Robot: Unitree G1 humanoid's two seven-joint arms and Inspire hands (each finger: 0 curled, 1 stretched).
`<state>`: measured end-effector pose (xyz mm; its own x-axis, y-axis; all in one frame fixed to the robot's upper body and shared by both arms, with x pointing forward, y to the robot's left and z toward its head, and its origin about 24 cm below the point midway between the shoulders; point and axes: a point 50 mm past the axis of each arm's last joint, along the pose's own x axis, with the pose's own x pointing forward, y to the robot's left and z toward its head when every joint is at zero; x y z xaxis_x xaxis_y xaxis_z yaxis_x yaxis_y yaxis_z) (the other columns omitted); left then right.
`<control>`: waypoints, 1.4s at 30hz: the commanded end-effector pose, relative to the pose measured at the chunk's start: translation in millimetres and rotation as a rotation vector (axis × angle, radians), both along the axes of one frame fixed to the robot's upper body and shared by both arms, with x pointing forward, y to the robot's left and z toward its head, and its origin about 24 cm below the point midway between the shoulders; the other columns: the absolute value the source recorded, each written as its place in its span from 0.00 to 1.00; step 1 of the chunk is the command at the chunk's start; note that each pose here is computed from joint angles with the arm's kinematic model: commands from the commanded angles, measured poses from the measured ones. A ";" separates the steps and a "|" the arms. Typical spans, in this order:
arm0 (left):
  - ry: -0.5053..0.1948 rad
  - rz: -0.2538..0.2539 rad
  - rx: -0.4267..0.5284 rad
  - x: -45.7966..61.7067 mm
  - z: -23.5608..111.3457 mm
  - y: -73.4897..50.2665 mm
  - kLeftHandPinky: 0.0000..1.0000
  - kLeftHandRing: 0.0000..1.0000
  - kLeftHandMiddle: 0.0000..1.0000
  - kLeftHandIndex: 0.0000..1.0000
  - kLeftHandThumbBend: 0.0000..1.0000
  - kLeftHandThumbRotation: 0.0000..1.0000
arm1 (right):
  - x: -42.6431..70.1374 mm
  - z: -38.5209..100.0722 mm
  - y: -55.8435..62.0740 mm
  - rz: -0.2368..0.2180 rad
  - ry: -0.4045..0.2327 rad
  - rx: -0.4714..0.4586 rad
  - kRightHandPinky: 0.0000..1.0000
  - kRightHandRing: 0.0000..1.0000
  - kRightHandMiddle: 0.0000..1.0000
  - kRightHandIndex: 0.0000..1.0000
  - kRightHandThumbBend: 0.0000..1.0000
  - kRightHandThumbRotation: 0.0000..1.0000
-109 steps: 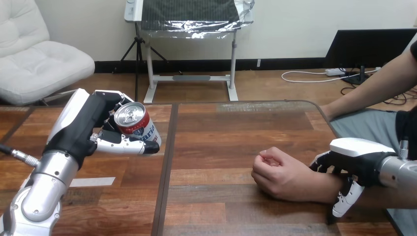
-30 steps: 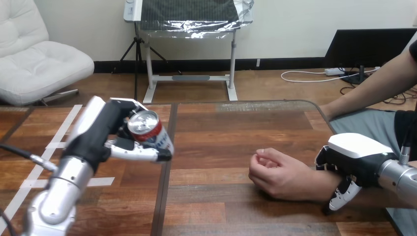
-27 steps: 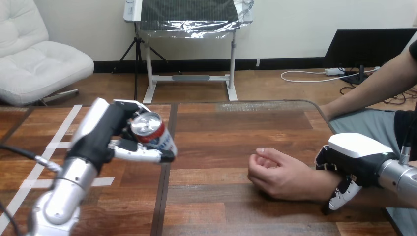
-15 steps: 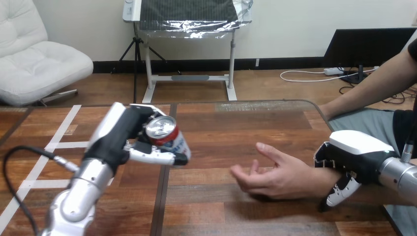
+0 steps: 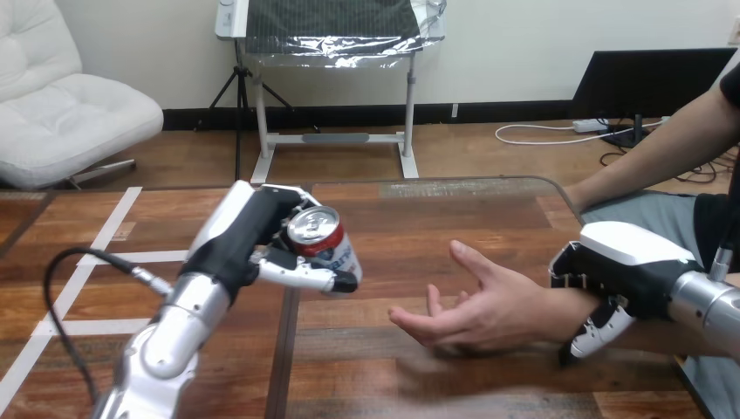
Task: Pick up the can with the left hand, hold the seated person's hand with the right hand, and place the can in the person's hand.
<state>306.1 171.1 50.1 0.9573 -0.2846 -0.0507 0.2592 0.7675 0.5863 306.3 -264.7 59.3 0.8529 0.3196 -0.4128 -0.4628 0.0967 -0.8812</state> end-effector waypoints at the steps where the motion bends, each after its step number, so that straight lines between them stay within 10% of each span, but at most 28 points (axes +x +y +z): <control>1: -0.148 -0.054 -0.008 23.6 33.4 -19.9 0.26 0.30 0.35 0.41 0.73 0.00 | 16.5 21.8 23.9 0.017 -0.104 0.139 0.30 0.34 0.39 0.40 0.75 0.05; 42: -0.108 -0.097 -0.038 53.2 22.9 -71.2 0.23 0.28 0.36 0.41 0.75 0.00 | 10.5 38.9 49.6 0.093 -0.124 0.233 0.29 0.34 0.38 0.40 0.75 0.09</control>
<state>338.0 120.1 33.1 0.9360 -0.3406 -0.0887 0.3276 0.7510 0.5734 313.4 -234.0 82.8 0.8483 0.4038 -0.3425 -0.4292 0.1458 -0.8913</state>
